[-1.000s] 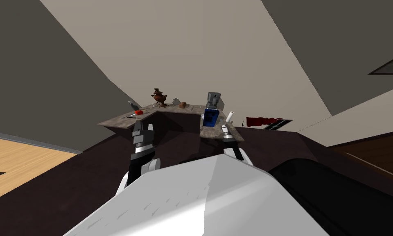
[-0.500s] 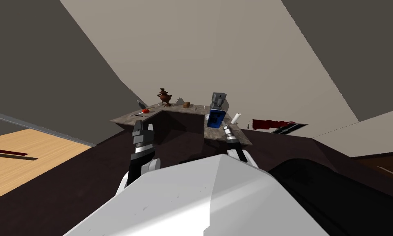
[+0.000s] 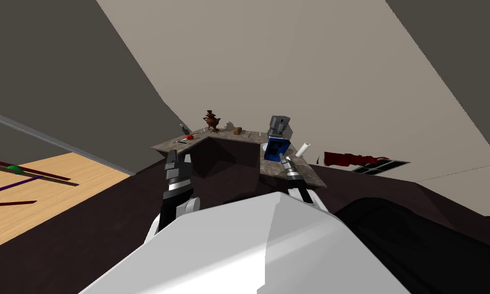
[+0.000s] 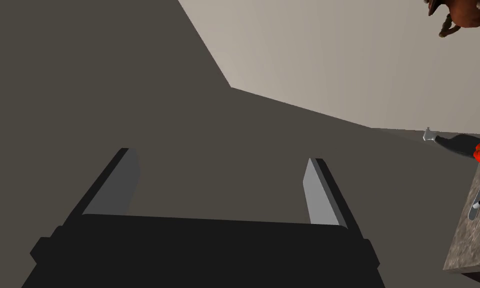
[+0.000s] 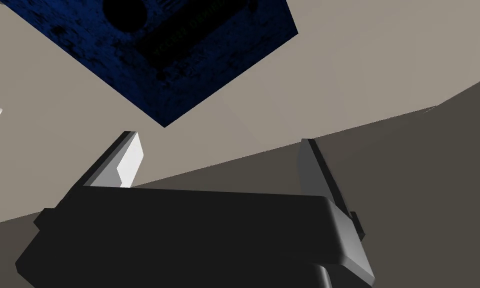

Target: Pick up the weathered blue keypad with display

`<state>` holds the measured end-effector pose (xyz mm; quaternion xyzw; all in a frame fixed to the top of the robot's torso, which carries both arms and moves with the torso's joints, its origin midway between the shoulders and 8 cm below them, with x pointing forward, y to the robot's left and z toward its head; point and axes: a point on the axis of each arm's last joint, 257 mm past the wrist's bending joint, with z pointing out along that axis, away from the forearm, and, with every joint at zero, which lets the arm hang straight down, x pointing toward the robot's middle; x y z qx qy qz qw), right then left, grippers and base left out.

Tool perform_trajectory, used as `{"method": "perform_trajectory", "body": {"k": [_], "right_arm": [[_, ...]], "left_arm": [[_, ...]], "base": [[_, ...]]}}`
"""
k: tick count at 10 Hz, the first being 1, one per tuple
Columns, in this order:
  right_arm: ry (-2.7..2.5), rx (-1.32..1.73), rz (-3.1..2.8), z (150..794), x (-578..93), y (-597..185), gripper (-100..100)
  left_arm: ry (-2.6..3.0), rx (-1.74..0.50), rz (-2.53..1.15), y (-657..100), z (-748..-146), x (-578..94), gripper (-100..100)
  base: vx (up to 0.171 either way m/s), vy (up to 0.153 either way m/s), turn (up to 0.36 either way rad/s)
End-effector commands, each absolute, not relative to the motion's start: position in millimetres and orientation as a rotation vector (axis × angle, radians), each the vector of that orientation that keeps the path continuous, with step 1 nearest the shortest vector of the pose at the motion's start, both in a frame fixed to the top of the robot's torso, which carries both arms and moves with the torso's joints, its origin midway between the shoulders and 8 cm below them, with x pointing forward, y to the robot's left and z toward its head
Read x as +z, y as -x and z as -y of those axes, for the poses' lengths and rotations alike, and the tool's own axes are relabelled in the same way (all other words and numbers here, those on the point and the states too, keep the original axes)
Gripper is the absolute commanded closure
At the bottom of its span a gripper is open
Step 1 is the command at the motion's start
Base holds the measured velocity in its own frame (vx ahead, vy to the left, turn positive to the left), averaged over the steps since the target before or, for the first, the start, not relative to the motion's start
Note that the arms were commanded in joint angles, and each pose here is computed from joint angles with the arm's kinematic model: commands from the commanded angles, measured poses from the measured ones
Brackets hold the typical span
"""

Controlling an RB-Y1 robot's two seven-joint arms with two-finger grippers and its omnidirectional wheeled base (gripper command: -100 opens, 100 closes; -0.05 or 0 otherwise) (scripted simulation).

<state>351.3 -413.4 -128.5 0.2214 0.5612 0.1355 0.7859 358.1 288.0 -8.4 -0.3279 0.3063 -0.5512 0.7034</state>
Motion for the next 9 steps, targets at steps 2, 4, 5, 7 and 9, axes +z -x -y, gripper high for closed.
{"method": "perform_trajectory", "body": {"k": [2,4,5,7,9], "right_arm": [[-0.452,0.195,-1.245,431,-138,-345,-100],[-0.424,0.045,-1.302,462,-154,-331,-100],[-0.411,0.028,-1.306,462,-154,-331,-100],[-0.391,-0.055,-1.338,478,-162,-323,-100],[-0.370,-0.138,-1.371,494,-170,-314,-100]], "left_arm": [[0.730,-1.226,-0.681,-358,-288,-8,0],[0.730,-1.226,-0.681,-358,-288,-8,0],[0.730,-1.226,-0.681,-358,-288,-8,0],[0.730,-1.226,-0.681,-358,-288,-8,0],[0.730,-1.226,-0.681,-358,-288,-8,0]], "base": [[0.033,0.072,0.113],[0.045,0.088,0.177],[0.041,0.079,0.061],[0.035,0.066,0.103],[0.029,0.059,0.111]]}}
